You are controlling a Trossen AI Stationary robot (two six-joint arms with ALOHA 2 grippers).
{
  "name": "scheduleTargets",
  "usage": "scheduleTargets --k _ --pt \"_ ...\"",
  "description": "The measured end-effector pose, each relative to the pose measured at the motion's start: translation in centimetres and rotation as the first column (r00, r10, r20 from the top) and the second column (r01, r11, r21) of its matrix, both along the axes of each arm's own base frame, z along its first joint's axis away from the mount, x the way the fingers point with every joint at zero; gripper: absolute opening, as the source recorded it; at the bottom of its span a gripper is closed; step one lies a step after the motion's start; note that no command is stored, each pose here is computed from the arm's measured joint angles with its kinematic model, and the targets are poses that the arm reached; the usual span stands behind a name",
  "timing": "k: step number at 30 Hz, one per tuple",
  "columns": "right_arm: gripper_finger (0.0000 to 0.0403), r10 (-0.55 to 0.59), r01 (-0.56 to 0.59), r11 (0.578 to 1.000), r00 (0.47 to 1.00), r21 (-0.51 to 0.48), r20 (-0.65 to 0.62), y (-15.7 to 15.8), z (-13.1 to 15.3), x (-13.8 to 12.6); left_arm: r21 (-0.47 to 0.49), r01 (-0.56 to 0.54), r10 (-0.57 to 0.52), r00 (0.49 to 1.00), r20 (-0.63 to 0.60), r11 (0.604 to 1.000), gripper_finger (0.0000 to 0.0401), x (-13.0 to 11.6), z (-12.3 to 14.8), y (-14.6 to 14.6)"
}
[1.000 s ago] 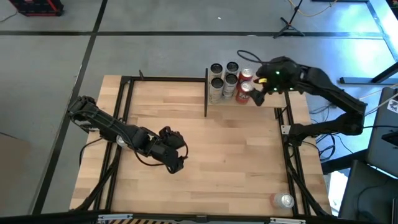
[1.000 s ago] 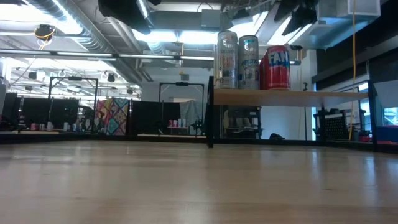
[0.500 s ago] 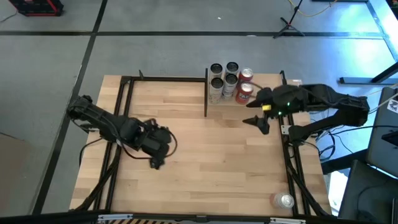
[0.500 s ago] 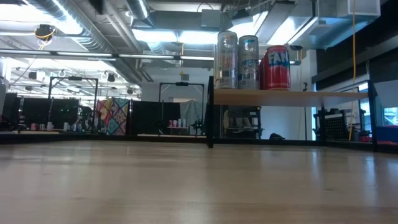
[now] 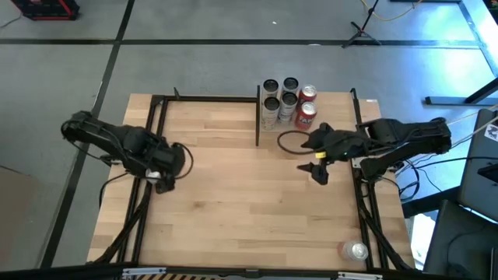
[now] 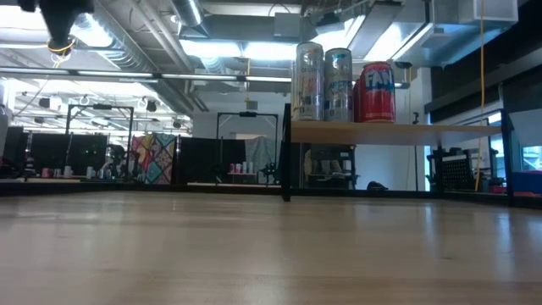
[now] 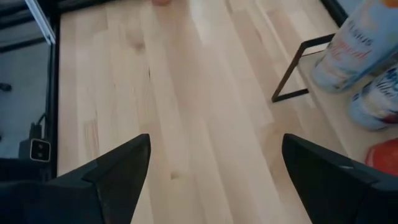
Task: Place canned beverage on shelf
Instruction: Put the top orange white soda can on the shelf
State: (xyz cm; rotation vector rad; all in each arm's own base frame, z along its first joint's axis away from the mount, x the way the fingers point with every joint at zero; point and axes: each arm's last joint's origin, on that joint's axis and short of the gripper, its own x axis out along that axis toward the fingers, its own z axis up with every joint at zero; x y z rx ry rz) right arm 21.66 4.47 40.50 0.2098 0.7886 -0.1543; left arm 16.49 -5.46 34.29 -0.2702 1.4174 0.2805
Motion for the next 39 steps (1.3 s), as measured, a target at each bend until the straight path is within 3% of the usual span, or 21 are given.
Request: scheduleTargets --k 7,18,31,39 --pt "0.0351 -0.015 0.015 1.000 0.999 -0.009 -0.041 0.1 -1.5 0.7 -0.014 0.042 -0.042 0.998 -0.044 0.999 0.0352 -2.3 -2.0 1.0" --pt "0.0351 -0.062 0.064 0.997 0.997 0.032 -0.055 0.3 -3.8 1.4 -0.052 0.276 -0.281 0.932 -0.228 0.960 0.0352 -3.5 -6.7 1.2" --pt "0.0351 -0.064 0.063 0.997 0.998 0.052 0.013 0.4 -3.8 2.1 -0.021 0.259 -0.257 0.935 -0.243 0.966 0.0352 -5.5 -8.4 2.6" --pt "0.0351 -0.069 0.067 0.996 0.997 0.051 0.036 0.4 -3.7 2.3 -0.112 0.243 -0.266 0.906 -0.328 0.964 0.0352 -6.1 -10.6 3.1"
